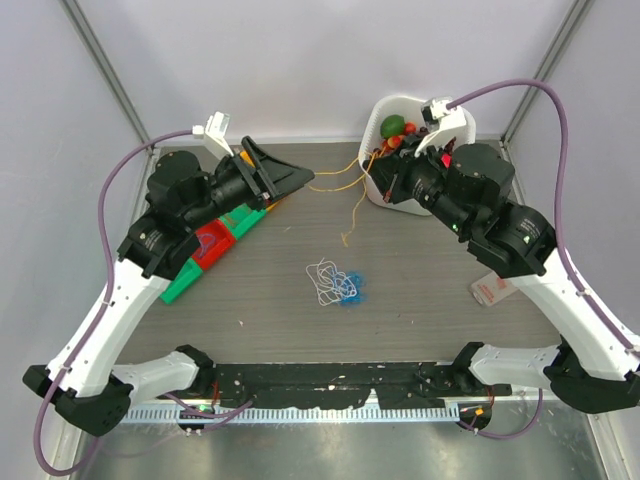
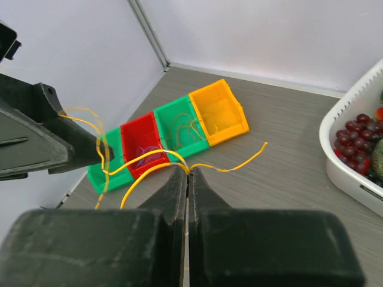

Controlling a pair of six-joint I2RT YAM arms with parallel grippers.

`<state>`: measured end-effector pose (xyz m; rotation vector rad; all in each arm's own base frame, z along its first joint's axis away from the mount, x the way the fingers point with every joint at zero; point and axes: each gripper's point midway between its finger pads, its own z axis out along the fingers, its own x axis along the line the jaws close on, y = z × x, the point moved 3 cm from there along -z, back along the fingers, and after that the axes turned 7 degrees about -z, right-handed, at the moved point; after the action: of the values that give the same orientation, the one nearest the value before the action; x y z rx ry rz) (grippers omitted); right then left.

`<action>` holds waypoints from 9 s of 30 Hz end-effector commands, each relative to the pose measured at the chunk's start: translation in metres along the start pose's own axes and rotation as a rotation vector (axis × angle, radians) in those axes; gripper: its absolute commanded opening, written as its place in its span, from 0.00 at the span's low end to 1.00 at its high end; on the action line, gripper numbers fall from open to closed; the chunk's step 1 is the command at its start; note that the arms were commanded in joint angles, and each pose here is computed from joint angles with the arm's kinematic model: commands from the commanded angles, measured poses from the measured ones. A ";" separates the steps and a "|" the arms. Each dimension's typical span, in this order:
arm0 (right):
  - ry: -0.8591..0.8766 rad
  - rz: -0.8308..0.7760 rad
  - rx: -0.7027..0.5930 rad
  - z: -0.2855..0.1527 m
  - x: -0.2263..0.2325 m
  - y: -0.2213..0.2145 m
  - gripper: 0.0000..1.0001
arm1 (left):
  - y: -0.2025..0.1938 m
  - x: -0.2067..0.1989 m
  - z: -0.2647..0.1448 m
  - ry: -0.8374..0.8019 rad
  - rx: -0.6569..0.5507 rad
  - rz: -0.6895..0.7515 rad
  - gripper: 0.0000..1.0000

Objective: Untangle the cables

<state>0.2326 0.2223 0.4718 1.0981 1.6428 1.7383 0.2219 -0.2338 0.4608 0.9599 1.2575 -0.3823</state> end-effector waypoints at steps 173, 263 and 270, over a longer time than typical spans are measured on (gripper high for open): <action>-0.421 0.377 0.240 -0.052 -0.100 -0.069 0.75 | 0.244 0.335 0.114 0.640 -0.410 0.404 0.00; -0.406 0.412 0.319 -0.056 -0.098 -0.090 0.73 | 0.184 0.463 0.090 1.350 0.046 0.292 0.27; -0.397 0.416 0.326 -0.053 -0.097 -0.091 0.73 | 0.210 0.399 0.095 1.226 -0.053 0.347 0.58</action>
<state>0.2282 0.1257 0.3610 1.9322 1.5538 1.3363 0.5561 -0.0859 0.0989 1.4872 2.2280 0.6116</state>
